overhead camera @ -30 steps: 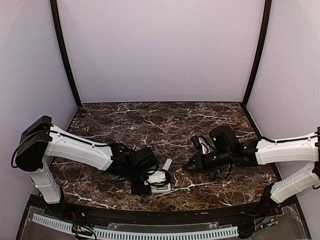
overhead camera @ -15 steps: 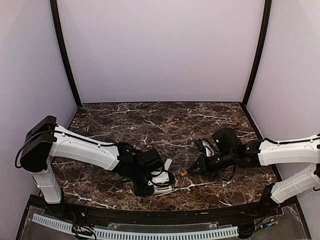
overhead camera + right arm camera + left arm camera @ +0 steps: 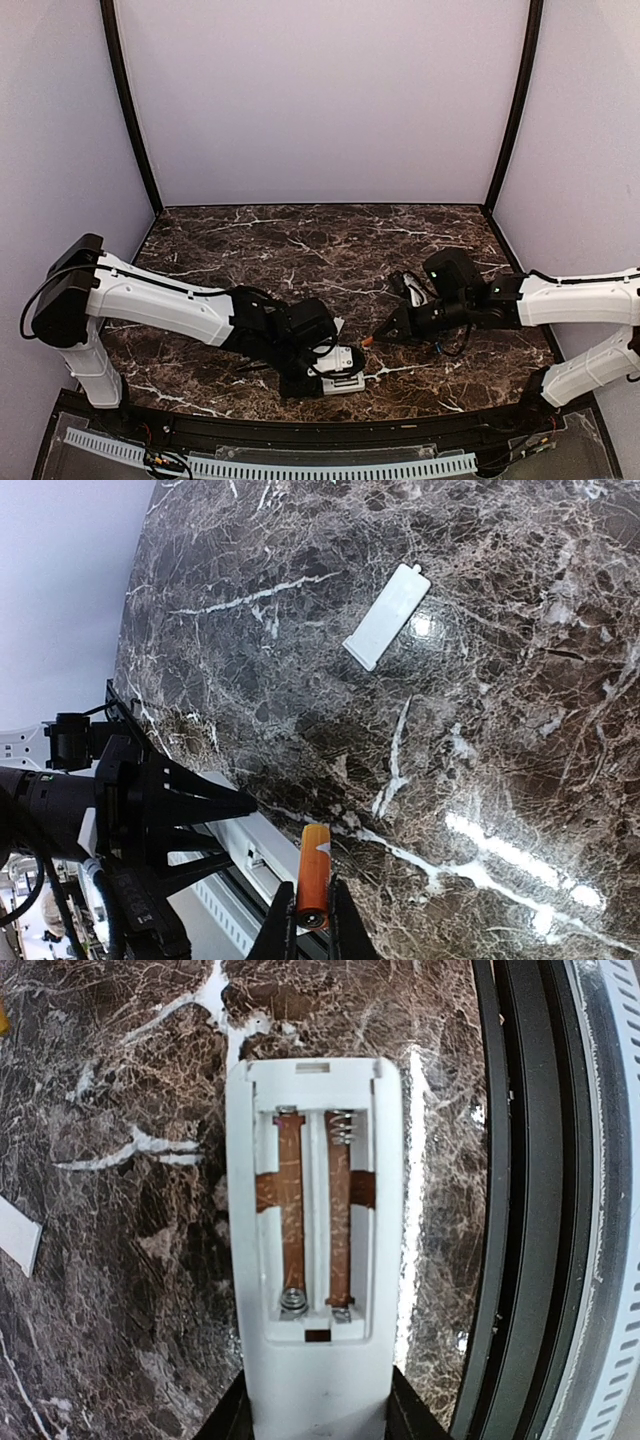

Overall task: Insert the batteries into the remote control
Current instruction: Move the remote control without batteries to the center of the board.

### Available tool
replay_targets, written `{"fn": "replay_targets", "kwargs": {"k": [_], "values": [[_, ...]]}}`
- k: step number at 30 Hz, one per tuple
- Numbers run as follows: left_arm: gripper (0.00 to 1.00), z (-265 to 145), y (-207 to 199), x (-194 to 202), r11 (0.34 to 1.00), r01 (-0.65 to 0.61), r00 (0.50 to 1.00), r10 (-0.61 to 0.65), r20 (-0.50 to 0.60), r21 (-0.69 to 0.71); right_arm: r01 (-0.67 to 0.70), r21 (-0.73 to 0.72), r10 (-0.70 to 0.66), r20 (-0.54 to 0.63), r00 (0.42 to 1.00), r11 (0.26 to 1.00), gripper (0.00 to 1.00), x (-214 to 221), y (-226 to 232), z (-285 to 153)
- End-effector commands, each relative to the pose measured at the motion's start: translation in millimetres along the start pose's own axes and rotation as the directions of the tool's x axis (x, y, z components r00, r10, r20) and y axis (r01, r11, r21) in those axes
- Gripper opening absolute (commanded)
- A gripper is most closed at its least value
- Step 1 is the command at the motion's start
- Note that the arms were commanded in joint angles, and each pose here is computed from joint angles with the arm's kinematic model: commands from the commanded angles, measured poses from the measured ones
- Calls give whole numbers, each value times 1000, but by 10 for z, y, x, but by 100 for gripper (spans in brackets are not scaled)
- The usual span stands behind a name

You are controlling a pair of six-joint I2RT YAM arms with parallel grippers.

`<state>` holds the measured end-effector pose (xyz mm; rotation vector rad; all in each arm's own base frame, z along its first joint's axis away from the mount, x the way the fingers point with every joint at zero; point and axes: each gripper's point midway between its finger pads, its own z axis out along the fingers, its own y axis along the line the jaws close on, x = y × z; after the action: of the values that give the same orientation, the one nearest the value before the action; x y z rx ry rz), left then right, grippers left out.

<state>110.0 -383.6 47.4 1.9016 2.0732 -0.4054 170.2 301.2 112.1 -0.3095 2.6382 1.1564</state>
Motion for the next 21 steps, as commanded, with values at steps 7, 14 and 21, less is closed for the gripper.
{"fn": "replay_targets", "kwargs": {"k": [7, 14, 21], "values": [[29, 191, 13, -24, 1000, 27, 997, -26, -68, 16, -15, -22, 16, 36, 999, 1000, 0, -3, -36, -20], [62, 105, -91, 65, 998, 37, 998, -35, -43, 55, -54, -19, 54, 5, 999, 998, 0, 157, -93, -63], [66, -76, -161, 295, 997, 63, 998, -63, -11, 50, -93, -46, 92, -27, 995, 995, 0, 398, 1, 126]]}}
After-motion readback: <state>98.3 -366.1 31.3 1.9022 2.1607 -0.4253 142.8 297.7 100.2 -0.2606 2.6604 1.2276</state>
